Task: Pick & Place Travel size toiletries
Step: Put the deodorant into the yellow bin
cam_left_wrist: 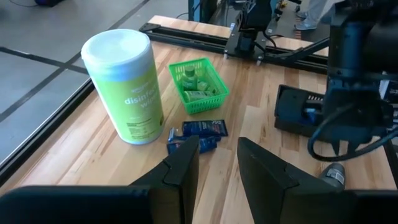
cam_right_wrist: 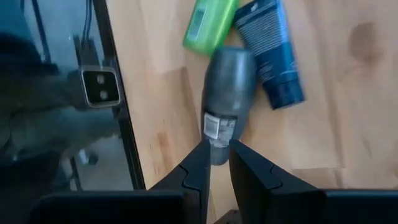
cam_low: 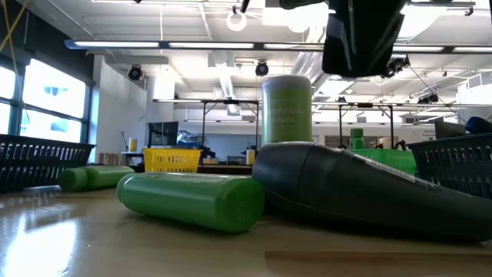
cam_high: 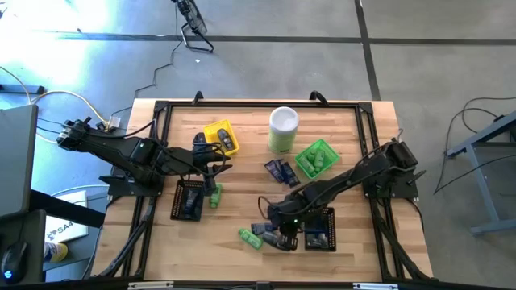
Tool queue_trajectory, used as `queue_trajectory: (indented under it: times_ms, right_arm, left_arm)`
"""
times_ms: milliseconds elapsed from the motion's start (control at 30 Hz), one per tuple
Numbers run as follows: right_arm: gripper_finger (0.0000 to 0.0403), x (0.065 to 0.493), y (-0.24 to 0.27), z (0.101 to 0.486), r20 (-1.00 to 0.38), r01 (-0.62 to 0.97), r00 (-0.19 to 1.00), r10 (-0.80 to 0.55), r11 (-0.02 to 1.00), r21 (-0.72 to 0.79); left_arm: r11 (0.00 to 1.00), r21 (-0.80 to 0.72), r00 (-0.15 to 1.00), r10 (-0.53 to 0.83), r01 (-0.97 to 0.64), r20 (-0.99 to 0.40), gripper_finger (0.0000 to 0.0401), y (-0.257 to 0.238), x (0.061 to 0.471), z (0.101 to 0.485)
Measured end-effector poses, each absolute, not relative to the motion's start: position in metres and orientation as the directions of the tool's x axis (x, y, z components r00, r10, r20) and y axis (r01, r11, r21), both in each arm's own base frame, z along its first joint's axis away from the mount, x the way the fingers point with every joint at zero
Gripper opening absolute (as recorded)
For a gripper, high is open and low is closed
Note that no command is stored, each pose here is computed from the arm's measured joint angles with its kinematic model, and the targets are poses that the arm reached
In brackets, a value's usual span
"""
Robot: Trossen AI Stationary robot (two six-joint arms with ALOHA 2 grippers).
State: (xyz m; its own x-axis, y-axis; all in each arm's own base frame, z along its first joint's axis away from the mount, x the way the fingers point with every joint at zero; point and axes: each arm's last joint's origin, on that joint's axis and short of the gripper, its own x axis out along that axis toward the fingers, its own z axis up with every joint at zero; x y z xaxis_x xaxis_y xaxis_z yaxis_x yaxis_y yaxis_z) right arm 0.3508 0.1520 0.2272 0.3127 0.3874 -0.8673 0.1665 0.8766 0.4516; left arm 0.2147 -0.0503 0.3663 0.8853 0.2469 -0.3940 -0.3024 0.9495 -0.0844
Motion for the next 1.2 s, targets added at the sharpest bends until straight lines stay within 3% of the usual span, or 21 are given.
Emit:
queue_trajectory:
  times_ms: [233,500,867,1000,1200]
  right_arm:
    - [0.005,0.353,0.157,0.217,-0.848,0.034,0.246,0.469,0.87,0.491]
    - [0.005,0.353,0.157,0.217,-0.85,-0.02,0.241,0.468,0.878,0.478]
    - [0.0057,0.35,0.164,0.216,-0.898,0.04,0.342,0.276,0.951,0.308]
    - [0.0094,0.348,0.17,0.216,-0.899,0.046,0.369,0.237,0.961,0.273]
    - [0.0203,0.344,0.18,0.216,-0.897,0.119,0.395,0.2,0.957,0.266]
  left_arm:
    - [0.949,-0.075,0.879,0.251,-0.306,-0.405,0.0106,-0.05,0.214,0.365]
    - [0.949,-0.076,0.879,0.251,-0.306,-0.404,0.0106,-0.05,0.214,0.365]
    - [0.949,-0.089,0.884,0.243,-0.302,-0.4,0.0106,-0.05,0.215,0.366]
    - [0.952,-0.091,0.884,0.233,-0.293,-0.406,0.0106,-0.051,0.215,0.365]
    - [0.954,-0.077,0.878,0.234,-0.291,-0.417,0.0106,-0.05,0.214,0.364]
